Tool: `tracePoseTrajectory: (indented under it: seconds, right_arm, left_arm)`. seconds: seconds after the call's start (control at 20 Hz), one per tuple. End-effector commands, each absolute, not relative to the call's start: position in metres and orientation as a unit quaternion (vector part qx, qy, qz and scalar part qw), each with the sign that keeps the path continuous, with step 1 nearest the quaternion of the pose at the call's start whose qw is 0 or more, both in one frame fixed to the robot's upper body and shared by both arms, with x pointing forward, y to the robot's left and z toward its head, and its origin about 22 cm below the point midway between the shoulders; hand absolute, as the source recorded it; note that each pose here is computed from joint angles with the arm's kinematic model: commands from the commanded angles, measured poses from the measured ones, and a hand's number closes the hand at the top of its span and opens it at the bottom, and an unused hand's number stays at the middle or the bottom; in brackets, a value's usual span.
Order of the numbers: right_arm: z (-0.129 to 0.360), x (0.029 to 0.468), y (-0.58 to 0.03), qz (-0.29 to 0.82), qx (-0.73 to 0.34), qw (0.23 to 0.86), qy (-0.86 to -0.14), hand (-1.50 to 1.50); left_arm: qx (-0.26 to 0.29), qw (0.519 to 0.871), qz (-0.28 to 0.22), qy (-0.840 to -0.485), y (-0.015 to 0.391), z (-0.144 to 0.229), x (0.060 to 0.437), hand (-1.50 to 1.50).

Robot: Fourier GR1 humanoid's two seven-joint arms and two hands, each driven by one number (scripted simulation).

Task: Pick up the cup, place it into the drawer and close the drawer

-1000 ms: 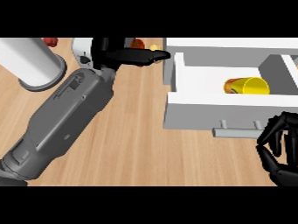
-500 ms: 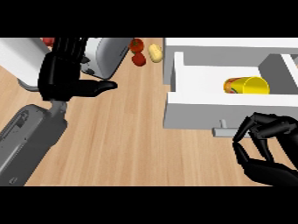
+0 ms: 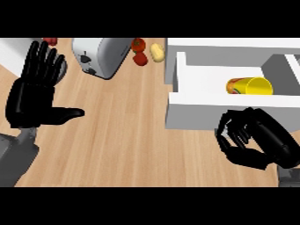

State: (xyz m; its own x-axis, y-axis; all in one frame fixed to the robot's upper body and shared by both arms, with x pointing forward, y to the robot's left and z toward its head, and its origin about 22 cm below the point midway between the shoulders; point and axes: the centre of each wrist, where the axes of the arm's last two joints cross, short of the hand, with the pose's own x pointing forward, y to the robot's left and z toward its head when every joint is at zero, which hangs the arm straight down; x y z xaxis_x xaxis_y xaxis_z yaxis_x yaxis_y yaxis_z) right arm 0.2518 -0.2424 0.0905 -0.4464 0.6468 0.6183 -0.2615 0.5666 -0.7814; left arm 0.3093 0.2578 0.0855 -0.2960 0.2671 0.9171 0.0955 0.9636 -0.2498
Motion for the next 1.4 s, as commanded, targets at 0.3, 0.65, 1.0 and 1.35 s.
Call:
tracePoseTrajectory:
  seconds: [0.3, 0.65, 1.0, 1.35]
  right_arm:
    - [0.016, 0.288, -0.223, 0.497, -0.180, 0.516, -0.674, -1.50]
    - [-0.019, 0.329, -0.198, 0.530, -0.189, 0.517, -0.644, -1.50]
    - [-0.017, 0.378, -0.218, 0.512, -0.173, 0.542, -0.643, -1.50]
    - [0.001, 0.411, -0.245, 0.504, -0.165, 0.560, -0.636, -1.50]
  left_arm:
    - [-0.102, 0.575, 0.079, -0.808, 0.312, 0.078, 0.270, -1.50]
    - [-0.110, 0.584, 0.085, -0.800, 0.333, 0.041, 0.266, -1.50]
    - [-0.120, 0.578, 0.077, -0.803, 0.338, 0.057, 0.253, -1.50]
    - [-0.132, 0.581, 0.079, -0.799, 0.344, 0.035, 0.251, -1.50]
